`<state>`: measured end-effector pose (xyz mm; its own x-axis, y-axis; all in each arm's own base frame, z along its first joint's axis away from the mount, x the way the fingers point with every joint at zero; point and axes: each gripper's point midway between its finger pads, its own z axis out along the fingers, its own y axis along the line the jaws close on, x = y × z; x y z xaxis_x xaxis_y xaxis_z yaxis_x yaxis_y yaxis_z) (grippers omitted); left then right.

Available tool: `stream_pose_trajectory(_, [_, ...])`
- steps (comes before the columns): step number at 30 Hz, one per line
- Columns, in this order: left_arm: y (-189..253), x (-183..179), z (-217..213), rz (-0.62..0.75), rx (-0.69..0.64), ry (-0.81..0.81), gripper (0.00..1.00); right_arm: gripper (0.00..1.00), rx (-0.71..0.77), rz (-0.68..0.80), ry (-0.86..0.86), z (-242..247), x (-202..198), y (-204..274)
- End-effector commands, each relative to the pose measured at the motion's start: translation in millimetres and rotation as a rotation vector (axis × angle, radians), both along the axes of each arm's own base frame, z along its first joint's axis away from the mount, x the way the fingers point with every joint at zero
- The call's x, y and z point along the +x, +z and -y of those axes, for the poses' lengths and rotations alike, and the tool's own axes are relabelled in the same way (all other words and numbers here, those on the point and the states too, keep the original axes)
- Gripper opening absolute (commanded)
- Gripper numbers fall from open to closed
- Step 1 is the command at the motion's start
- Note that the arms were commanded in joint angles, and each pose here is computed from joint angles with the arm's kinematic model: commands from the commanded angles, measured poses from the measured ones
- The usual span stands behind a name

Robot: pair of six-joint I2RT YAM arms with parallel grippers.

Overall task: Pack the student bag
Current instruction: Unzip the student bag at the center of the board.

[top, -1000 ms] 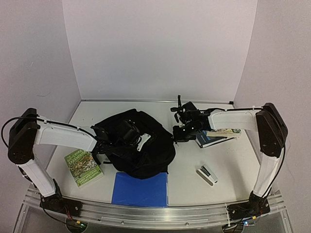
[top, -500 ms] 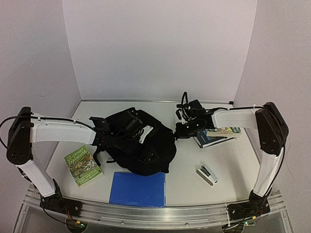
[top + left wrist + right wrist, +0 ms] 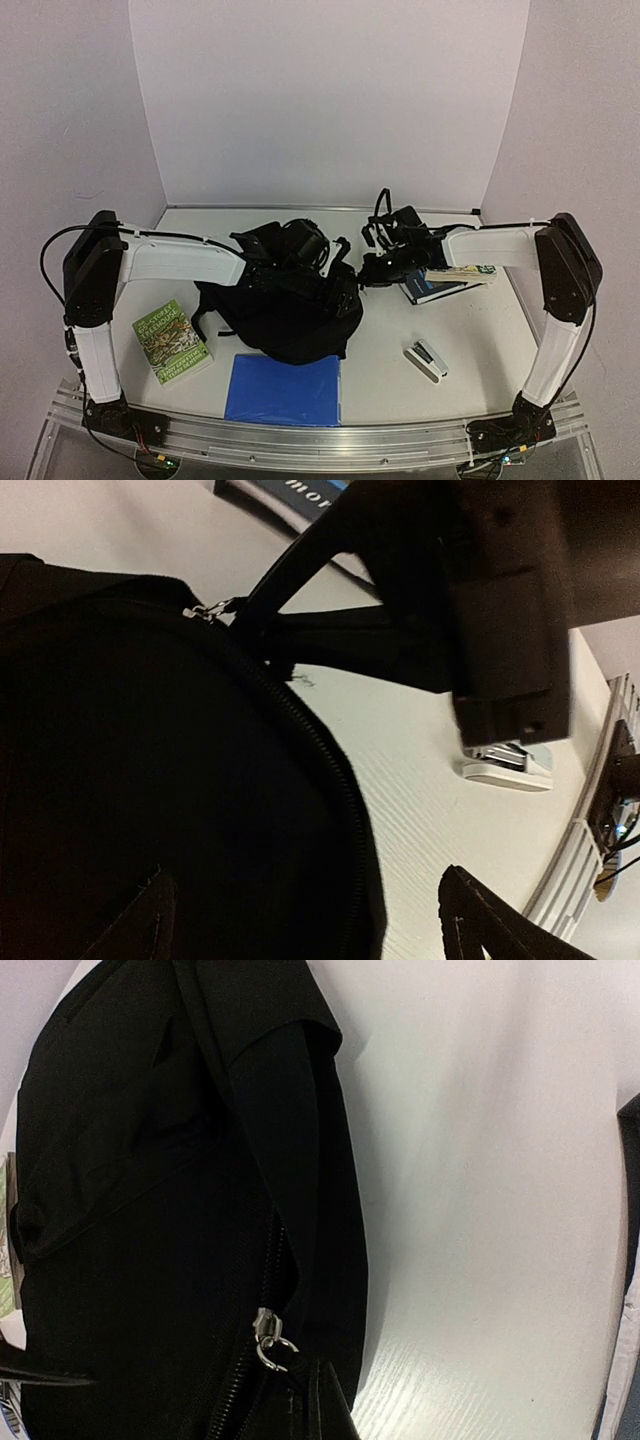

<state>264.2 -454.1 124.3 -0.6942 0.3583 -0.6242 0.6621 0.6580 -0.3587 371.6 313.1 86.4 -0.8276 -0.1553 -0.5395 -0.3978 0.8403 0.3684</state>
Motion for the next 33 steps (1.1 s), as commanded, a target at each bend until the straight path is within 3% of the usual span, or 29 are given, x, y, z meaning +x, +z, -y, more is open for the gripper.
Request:
stream_pose_trajectory(1, [-2.3,14.9,1.4,0.007,0.019,0.066,0.86,0.00,0.049,0.062,0.021,-4.8,-0.4,27.8])
stream_pose_trajectory(10, [-13.0,5.3,4.3,-0.030,0.026,0.015,0.14,0.00,0.039,0.079,0.002,-1.0,2.0,31.0])
stream_pose_trajectory(13, [-14.9,-5.8,0.5,-0.054,0.019,-0.020,0.01,0.00,0.025,0.091,-0.015,0.7,7.0,31.4])
stream_pose_trajectory(23, [-1.9,-44.3,-5.0,-0.161,-0.091,-0.123,0.00,0.00,-0.032,0.129,-0.107,3.5,35.2,27.4])
stream_pose_trajectory(33, [-6.4,-64.6,-16.0,-0.236,-0.104,-0.150,0.00,0.00,-0.077,0.163,-0.130,-6.9,66.4,21.3])
